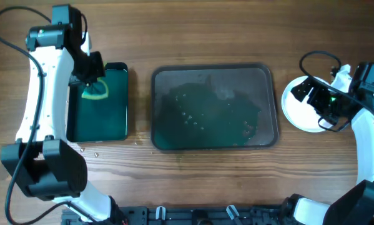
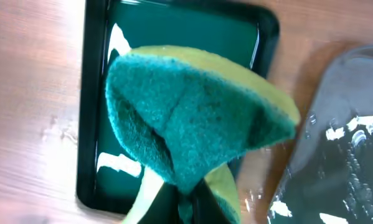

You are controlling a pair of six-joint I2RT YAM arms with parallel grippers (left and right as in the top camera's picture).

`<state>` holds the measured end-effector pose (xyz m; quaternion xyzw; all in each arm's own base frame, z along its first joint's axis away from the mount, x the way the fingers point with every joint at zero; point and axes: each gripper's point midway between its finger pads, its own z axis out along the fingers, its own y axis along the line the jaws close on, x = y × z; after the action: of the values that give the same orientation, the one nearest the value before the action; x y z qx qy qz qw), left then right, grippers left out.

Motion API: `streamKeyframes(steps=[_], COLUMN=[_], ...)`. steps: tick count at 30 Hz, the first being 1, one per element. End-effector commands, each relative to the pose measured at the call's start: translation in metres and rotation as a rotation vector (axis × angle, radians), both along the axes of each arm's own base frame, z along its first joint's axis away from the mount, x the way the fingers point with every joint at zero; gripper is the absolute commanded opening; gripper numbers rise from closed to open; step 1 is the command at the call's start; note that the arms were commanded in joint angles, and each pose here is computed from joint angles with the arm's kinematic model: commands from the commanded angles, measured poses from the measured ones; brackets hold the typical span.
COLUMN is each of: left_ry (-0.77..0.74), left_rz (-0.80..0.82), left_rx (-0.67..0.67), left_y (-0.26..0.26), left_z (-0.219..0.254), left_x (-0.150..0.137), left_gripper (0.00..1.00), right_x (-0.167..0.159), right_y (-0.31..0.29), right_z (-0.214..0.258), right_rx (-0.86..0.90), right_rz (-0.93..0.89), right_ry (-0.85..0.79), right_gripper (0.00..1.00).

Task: Clean dirty plates on tray and stack at the side
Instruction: 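Lower the sponge into the green sponge tray and release it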

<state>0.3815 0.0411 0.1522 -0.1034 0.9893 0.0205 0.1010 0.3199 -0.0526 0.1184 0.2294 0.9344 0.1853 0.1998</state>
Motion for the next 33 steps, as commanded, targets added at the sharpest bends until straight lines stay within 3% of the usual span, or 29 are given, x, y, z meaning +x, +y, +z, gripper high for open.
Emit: streamKeyframes(steps=[1,8,11,12,15,17,18,21,24,28,33], left_ry=[0.064,0.072,0.082,0.082,0.081,0.071,0.062,0.001,-0.099,-0.248,-0.325], left_rz=[-0.098,-0.116,-0.116,-0.116,-0.114,-0.083,-0.075,-0.053,-0.029,0.017,0.010], left_rx=[-0.043,-0.036,-0.039,-0.038,-0.038,-0.041,-0.042,-0.047,-0.054,-0.061,-0.055], left_y=[0.005,0.006,0.006,0.006,0.006,0.006,0.006,0.004,-0.001,-0.010,-0.012], left_z=[-0.049,-0.089,-0.092,-0.092,-0.092,-0.087,-0.083,-0.050,-0.002,0.057,0.086], left_x=[-0.005,-0.004,-0.005,-0.005,-0.004,-0.002,-0.001,0.009,0.018,0.016,0.008], left_gripper=[0.04,0.13,0.22,0.31,0.45,0.64,0.69,0.78,1.00,1.00,1.00], right_x=[0.003,0.001,-0.001,-0.001,-0.001,-0.002,-0.003,-0.007,-0.008,-0.014,-0.038], right_y=[0.011,0.013,0.014,0.014,0.014,0.015,0.016,0.018,0.027,0.039,0.048], right_z=[0.006,0.005,0.004,0.004,0.004,0.005,0.006,0.014,0.038,0.084,0.148], right_rx=[0.007,0.010,0.003,0.002,0.003,0.009,0.013,0.015,0.006,-0.039,-0.146], right_rz=[0.054,0.057,0.079,0.079,0.080,0.082,0.083,0.087,0.156,0.233,0.267], right_ry=[-0.022,-0.013,-0.010,-0.008,-0.009,-0.008,-0.004,0.003,-0.050,-0.120,-0.217], right_gripper=[0.99,0.99,0.99,0.99,0.99,1.00,0.99,1.00,0.99,1.00,1.00])
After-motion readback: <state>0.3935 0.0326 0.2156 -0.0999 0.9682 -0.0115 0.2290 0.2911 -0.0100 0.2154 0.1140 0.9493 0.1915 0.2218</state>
